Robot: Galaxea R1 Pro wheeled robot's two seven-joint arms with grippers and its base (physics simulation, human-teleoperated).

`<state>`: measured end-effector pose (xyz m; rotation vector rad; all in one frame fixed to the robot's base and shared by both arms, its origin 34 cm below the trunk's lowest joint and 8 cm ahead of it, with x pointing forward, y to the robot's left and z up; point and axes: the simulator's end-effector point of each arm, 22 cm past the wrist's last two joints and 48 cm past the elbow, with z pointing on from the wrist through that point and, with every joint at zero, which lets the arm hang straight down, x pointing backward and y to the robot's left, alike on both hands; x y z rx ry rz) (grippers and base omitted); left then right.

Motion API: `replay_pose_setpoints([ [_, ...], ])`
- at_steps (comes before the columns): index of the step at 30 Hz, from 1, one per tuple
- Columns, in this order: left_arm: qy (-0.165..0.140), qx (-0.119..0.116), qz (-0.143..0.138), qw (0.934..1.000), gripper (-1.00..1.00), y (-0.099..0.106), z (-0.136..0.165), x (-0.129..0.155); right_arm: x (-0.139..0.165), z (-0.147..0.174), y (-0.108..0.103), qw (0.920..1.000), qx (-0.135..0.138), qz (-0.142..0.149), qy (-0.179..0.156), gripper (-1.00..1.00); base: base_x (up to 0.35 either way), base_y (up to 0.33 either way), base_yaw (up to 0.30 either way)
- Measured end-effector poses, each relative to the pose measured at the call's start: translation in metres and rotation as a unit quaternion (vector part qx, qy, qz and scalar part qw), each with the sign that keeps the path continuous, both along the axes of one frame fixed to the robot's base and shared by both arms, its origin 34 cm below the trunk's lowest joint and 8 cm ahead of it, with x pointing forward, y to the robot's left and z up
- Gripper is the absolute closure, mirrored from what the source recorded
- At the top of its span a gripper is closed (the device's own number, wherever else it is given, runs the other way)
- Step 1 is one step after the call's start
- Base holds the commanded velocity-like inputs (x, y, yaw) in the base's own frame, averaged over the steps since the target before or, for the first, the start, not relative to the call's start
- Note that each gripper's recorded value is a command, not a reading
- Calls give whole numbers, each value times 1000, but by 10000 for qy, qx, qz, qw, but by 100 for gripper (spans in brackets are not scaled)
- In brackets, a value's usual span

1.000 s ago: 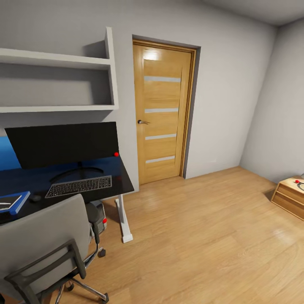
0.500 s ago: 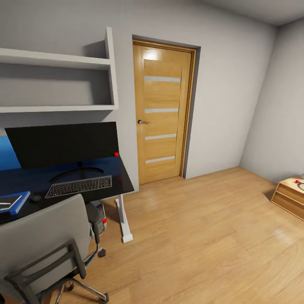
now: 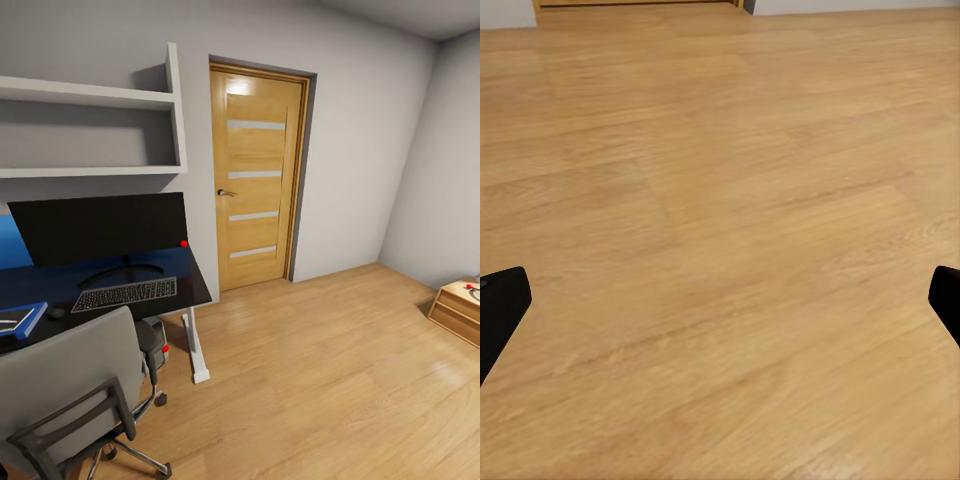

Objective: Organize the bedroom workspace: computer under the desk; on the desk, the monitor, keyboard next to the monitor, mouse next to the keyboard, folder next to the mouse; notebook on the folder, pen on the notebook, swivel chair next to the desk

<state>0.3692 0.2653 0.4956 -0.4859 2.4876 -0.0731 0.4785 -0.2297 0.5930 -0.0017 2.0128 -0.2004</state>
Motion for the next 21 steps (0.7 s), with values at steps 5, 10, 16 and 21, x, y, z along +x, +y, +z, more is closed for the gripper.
replay_pose_setpoints([
  [5, 0, 0, 0, 10000, -100, 0, 0, 0, 0, 0, 0, 10000, 0, 2, -1, -100, 0, 0, 0],
  [10, 0, 0, 0, 10000, -100, 0, 0, 0, 0, 0, 0, 10000, 0, 1, 1, -100, 0, 0, 0],
  [16, 0, 0, 0, 10000, -100, 0, 0, 0, 0, 0, 0, 10000, 0, 2, 1, -100, 0, 0, 0],
  [21, 0, 0, 0, 10000, -100, 0, 0, 0, 0, 0, 0, 10000, 0, 1, 1, -100, 0, 0, 0],
])
